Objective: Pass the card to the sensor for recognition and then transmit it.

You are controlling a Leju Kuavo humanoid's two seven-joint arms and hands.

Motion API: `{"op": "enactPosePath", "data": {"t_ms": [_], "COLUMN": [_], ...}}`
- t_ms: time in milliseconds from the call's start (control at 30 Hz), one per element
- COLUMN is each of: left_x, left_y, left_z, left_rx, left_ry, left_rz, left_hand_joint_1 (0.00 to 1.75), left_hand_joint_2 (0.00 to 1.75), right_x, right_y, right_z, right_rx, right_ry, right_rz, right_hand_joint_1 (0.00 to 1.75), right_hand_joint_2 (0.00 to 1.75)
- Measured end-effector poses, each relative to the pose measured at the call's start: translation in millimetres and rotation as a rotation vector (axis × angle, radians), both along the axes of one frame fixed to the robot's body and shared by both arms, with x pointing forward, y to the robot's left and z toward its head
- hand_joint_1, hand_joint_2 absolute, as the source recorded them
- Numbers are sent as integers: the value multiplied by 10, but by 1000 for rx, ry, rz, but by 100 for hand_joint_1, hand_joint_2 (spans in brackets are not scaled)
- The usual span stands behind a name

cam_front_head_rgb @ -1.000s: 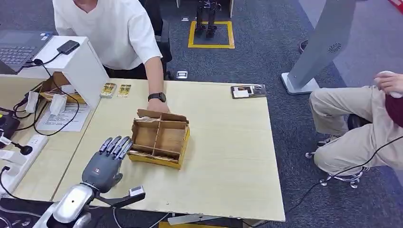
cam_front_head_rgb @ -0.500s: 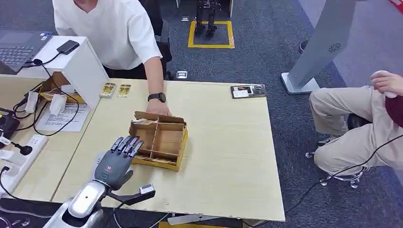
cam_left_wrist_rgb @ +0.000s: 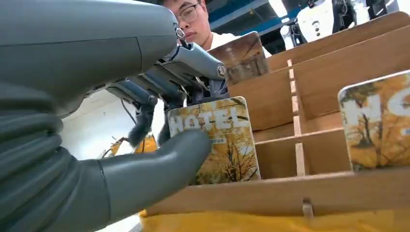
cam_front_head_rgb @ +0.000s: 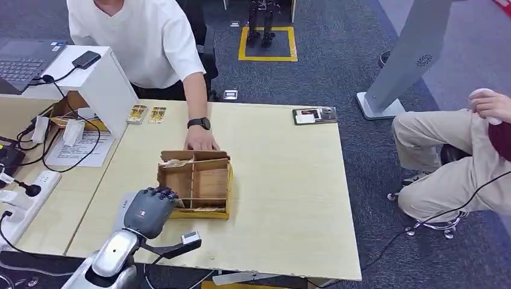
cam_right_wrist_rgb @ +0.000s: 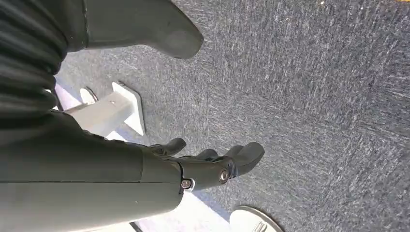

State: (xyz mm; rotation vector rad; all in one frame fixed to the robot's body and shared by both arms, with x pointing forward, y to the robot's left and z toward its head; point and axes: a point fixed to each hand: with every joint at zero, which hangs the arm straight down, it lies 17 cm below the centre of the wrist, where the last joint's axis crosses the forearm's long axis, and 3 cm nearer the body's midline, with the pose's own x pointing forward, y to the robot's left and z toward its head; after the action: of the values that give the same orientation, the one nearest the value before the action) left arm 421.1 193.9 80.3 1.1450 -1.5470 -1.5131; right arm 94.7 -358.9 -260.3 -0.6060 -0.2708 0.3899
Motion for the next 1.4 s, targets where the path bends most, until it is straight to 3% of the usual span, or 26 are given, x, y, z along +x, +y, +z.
{"op": "enactPosePath", "data": {"t_ms": [567, 833, 1033, 1167, 1400], "left_x": [-6, -39, -192, -301, -254], "left_y": [-35, -86, -215, -229, -11], "left_z": [46, 216, 1175, 1747, 2181], "left_rx": [-12, -39, -397, -716, -1020], "left_ry": [-23, -104, -367, -462, -559], "left_rz": [2, -13, -70, -124, -115], "left_hand_joint_1": [175, 175, 175, 175, 175], "left_hand_joint_2": [175, 175, 175, 175, 175], "right_x": [-4, 4, 10, 17, 33], "right_y": [5, 14, 13, 11, 44], "right_z": [-3, -5, -3, 4, 7], "right_rx": [3, 8, 6, -1, -3], "right_ry": [2, -1, -4, -7, -8], "right_rz": [0, 6, 9, 13, 33], "right_hand_joint_1": [0, 0, 0, 0, 0], "right_hand_joint_2": [175, 175, 175, 175, 175]}}
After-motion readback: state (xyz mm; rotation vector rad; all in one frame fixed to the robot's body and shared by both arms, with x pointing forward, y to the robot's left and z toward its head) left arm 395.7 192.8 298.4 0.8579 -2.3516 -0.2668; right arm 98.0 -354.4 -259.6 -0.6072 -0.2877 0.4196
